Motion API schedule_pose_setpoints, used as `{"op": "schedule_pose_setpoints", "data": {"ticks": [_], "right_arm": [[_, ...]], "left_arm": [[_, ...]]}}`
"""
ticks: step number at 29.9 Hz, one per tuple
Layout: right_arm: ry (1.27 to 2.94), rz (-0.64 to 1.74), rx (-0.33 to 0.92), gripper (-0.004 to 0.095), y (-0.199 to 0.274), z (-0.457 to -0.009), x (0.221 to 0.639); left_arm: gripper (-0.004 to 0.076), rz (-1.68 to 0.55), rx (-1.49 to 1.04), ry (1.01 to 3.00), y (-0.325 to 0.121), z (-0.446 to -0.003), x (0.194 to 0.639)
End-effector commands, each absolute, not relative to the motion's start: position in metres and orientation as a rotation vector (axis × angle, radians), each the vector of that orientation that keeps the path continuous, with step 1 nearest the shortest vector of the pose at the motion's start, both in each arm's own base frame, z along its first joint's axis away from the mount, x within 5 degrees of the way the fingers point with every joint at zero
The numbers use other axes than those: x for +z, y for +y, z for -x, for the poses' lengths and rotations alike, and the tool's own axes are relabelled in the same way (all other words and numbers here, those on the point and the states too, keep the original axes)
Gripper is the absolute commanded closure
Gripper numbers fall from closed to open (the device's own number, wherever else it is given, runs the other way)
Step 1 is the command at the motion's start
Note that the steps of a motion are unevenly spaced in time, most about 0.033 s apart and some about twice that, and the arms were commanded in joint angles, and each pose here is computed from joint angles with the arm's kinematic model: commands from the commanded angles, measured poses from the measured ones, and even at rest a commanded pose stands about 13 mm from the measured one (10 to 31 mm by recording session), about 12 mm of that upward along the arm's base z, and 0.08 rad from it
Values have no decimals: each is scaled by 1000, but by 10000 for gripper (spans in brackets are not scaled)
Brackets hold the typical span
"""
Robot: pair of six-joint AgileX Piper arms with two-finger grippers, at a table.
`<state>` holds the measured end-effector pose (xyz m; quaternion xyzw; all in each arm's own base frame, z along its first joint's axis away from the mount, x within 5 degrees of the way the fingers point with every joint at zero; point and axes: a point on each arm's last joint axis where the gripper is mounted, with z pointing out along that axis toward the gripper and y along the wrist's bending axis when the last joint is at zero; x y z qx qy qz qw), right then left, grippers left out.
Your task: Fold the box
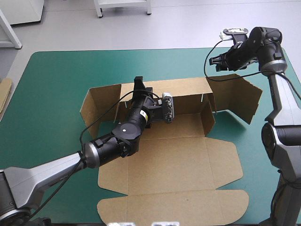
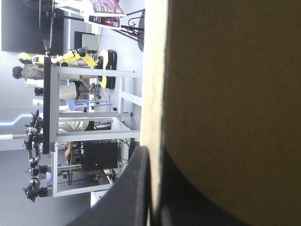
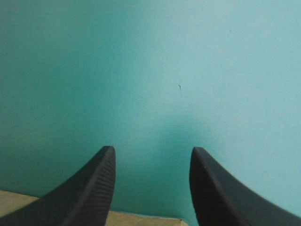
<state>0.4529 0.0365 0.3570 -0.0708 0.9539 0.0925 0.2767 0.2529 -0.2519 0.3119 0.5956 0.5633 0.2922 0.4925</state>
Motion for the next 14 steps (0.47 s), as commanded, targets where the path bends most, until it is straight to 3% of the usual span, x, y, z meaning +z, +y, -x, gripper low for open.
{"op": "schedule_pose_setpoints", "data": {"ticks": [1,14], "right_arm": [[2466,187,250,450,33,-438,393],[2547,223,202,450,30,-419,382]], "left_arm": [[732,-1374,711,1325,-248,-248,337],[732,-1374,711,1325,-248,-248,337]]}}
